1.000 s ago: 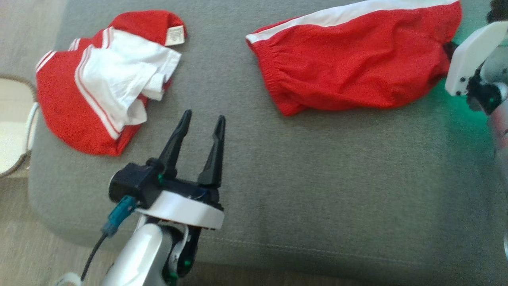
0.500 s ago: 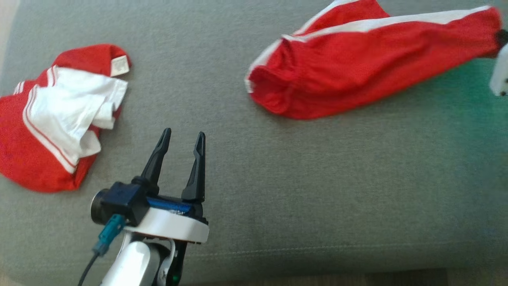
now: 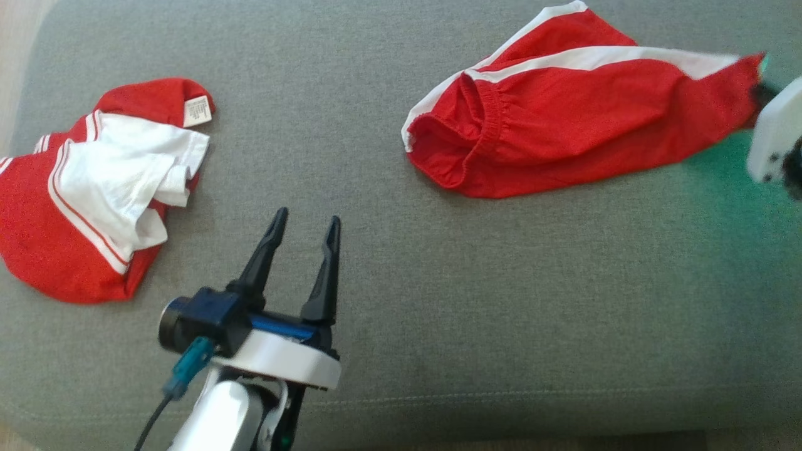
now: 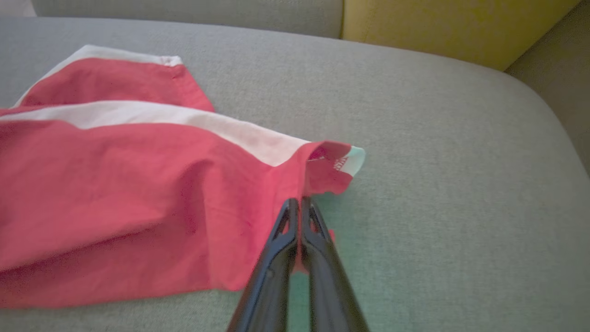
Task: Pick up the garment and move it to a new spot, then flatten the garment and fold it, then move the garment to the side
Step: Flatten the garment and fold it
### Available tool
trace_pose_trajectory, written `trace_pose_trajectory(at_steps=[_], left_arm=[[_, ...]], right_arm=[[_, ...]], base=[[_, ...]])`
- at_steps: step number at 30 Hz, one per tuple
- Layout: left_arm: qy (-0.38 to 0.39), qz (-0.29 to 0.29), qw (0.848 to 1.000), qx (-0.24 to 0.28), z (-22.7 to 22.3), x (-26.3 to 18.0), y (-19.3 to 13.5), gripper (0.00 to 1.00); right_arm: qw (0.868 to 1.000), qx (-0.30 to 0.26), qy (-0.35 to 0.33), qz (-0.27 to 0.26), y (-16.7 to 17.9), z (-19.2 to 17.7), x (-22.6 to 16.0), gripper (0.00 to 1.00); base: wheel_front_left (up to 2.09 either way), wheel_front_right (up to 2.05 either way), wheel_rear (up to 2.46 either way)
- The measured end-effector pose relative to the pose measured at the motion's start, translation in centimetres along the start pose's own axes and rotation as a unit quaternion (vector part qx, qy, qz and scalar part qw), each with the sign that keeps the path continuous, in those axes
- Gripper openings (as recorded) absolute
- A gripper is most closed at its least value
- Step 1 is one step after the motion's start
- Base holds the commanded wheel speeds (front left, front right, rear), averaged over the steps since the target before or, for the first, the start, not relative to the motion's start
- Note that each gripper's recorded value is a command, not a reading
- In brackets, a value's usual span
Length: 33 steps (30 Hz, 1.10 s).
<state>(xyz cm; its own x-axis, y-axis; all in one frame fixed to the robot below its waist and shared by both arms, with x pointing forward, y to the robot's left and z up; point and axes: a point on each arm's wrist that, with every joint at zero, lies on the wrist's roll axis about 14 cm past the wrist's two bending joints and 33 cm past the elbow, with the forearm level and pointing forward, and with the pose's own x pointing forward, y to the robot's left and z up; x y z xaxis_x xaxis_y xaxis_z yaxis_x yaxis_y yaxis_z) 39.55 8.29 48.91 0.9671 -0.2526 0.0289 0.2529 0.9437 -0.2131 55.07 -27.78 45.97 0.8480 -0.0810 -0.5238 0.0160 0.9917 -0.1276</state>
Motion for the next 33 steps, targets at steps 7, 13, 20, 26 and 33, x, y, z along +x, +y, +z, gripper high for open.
trace_pose_trajectory(at_steps=[7, 13, 20, 26, 33], left_arm=[[-0.012, -0.045, 0.999, 0.010, 1.0, 2.5, -2.1, 1.00], [-0.001, -0.083, 0.996, 0.008, 0.4, 4.0, -4.1, 1.00], [0.025, -0.142, 0.990, -0.001, -0.8, 5.5, -7.4, 1.00], [0.067, -0.207, 0.976, 0.003, -2.7, 6.9, -10.4, 1.00], [0.131, -0.273, 0.951, 0.056, -4.9, 10.9, -14.5, 1.00]], right_arm=[[1.000, 0.005, 0.002, 0.029, 0.9, -2.2, -2.0, 0.00], [0.997, 0.039, 0.012, 0.068, 1.4, -5.8, -6.9, 0.00], [0.991, 0.082, 0.098, 0.050, 0.7, -13.9, -15.0, 0.00], [0.988, 0.114, 0.105, -0.008, -0.6, -15.8, -17.4, 1.00], [0.984, 0.137, 0.108, -0.025, 0.1, -16.7, -17.6, 1.00]], base=[[0.00, 0.00, 0.00], [0.00, 0.00, 0.00], [0.00, 0.00, 0.00], [0.00, 0.00, 0.00], [0.00, 0.00, 0.00]])
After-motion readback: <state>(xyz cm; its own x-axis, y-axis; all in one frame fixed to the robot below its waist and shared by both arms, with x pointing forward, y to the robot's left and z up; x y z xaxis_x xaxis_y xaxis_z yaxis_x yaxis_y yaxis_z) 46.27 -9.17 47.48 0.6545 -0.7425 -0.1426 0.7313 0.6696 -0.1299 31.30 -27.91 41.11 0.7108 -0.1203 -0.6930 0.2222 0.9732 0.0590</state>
